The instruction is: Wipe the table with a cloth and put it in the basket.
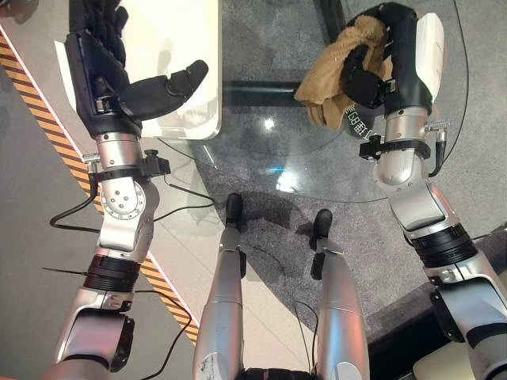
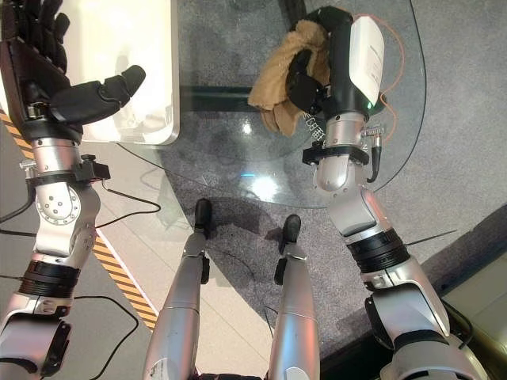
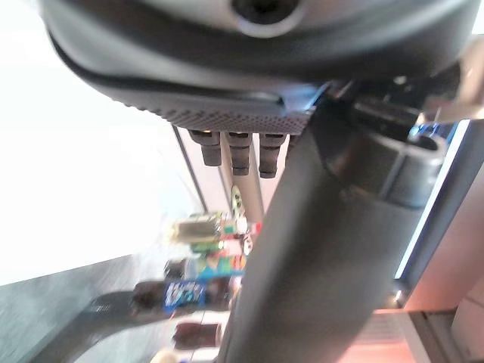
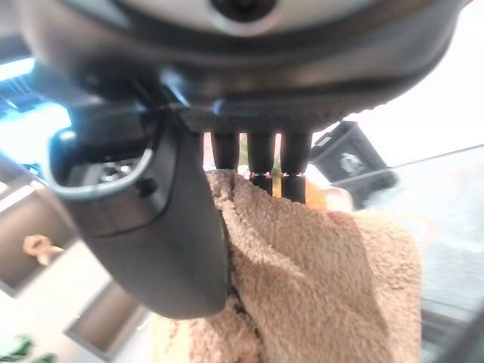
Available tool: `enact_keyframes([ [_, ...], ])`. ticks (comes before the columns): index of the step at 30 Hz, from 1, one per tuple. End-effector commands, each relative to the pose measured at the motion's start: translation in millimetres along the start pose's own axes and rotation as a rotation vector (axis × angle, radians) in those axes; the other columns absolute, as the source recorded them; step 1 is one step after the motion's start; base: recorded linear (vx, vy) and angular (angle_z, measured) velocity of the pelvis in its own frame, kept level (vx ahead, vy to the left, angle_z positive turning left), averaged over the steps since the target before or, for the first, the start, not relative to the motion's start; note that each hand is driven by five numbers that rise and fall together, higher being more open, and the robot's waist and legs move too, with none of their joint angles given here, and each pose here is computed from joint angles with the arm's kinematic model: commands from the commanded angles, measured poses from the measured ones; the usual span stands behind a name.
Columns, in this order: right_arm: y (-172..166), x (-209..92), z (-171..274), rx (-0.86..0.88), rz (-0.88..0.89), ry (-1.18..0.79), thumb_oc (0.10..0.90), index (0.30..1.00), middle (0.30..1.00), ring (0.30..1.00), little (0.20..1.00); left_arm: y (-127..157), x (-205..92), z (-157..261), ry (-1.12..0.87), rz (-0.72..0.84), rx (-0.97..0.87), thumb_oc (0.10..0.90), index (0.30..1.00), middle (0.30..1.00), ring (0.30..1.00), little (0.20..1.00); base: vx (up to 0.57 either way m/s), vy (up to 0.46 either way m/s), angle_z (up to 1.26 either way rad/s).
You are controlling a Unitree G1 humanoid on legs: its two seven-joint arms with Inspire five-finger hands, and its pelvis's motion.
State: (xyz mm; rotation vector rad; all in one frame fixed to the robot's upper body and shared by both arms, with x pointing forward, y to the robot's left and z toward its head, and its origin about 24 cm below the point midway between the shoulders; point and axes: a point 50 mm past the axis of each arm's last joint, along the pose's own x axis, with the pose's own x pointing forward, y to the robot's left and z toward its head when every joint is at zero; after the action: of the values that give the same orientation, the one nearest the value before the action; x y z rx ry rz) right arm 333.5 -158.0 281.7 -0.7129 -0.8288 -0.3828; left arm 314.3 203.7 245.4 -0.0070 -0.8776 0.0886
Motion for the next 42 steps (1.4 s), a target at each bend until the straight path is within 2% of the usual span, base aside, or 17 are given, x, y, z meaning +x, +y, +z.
enact_keyframes([
  [1,-53,21,79,0.091,-0.233,-0.423,0.1,0.3,0.3,0.3,0.2,-16,19,50,-0.255,-0.086,-0.071,0.8,0.9,0.9,0.9,0.9,0.04,0.008,0.0],
  [27,-55,24,135,0.229,-0.216,-0.615,0.1,0.3,0.3,0.3,0.2,-89,35,54,-0.205,-0.307,-0.345,0.8,0.9,0.9,0.9,0.9,0.0,0.009,-0.02],
  [42,-56,22,156,0.273,-0.213,-0.699,0.1,0.3,0.3,0.3,0.2,-110,38,50,-0.149,-0.365,-0.354,0.8,0.9,0.9,0.9,0.9,0.0,0.005,-0.02],
])
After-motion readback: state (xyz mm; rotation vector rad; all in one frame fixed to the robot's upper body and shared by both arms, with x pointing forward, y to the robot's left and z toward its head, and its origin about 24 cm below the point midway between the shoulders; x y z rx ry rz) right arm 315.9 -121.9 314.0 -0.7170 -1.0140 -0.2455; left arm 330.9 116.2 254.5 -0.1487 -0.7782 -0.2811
